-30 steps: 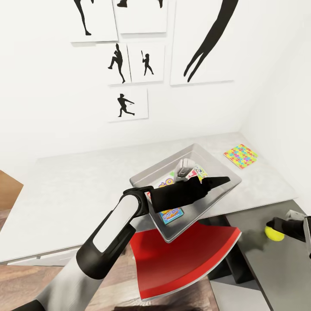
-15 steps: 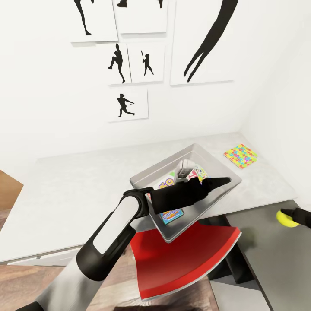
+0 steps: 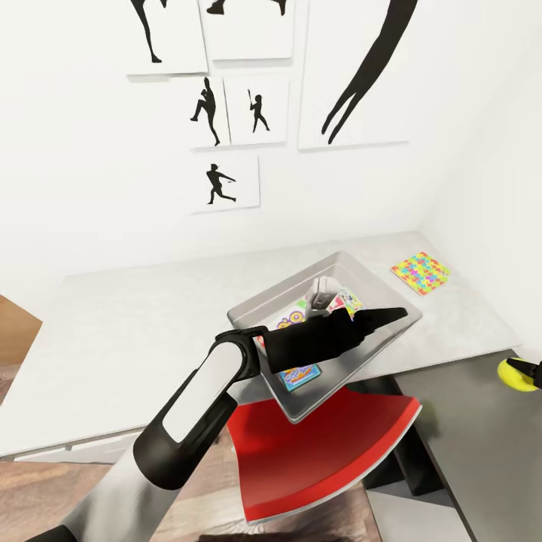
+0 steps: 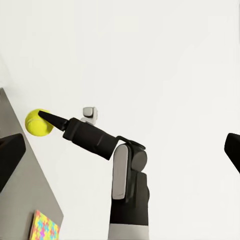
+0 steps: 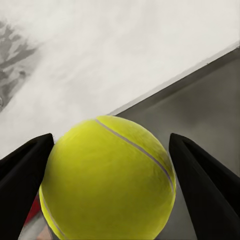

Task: Put all the toys in the child's room - the three board games (two on the bed and one on the table), the two jigsaw puzzles on the table, and the tennis ball on the table - inside the toy box on the table in the child's room.

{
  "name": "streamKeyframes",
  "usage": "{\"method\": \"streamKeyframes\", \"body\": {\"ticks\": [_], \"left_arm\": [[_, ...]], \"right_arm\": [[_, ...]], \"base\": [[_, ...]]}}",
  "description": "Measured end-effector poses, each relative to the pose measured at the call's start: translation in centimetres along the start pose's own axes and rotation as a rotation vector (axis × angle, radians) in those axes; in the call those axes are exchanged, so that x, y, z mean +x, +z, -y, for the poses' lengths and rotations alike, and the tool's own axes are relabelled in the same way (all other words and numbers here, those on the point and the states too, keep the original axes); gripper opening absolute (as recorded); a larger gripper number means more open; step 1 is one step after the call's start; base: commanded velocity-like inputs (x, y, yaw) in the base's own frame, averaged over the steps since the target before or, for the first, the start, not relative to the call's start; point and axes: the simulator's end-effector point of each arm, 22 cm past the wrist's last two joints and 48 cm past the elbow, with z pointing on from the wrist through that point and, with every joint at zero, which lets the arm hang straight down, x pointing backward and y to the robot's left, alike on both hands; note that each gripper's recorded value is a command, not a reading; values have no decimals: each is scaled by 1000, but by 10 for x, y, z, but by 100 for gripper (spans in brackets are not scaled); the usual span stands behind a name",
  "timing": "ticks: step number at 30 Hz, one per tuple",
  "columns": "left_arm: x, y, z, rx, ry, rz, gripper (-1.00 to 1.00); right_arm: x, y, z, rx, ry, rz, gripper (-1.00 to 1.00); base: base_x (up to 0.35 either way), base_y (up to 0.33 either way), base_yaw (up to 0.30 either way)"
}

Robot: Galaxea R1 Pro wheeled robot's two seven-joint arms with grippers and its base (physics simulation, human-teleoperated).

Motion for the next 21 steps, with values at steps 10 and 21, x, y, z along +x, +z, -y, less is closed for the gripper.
{"method": "streamKeyframes", "body": {"ticks": [10,21], "left_arm": [[0,0,7,6,12,-1,100],[1,0,14,9,26,-2,100]], "right_arm": [[-6,-8,-8,-30,-8,22,-100],[-10,-15,-22,-93,-10,33,-100]], "base": [[0,0,136],[0,0,164]]}}
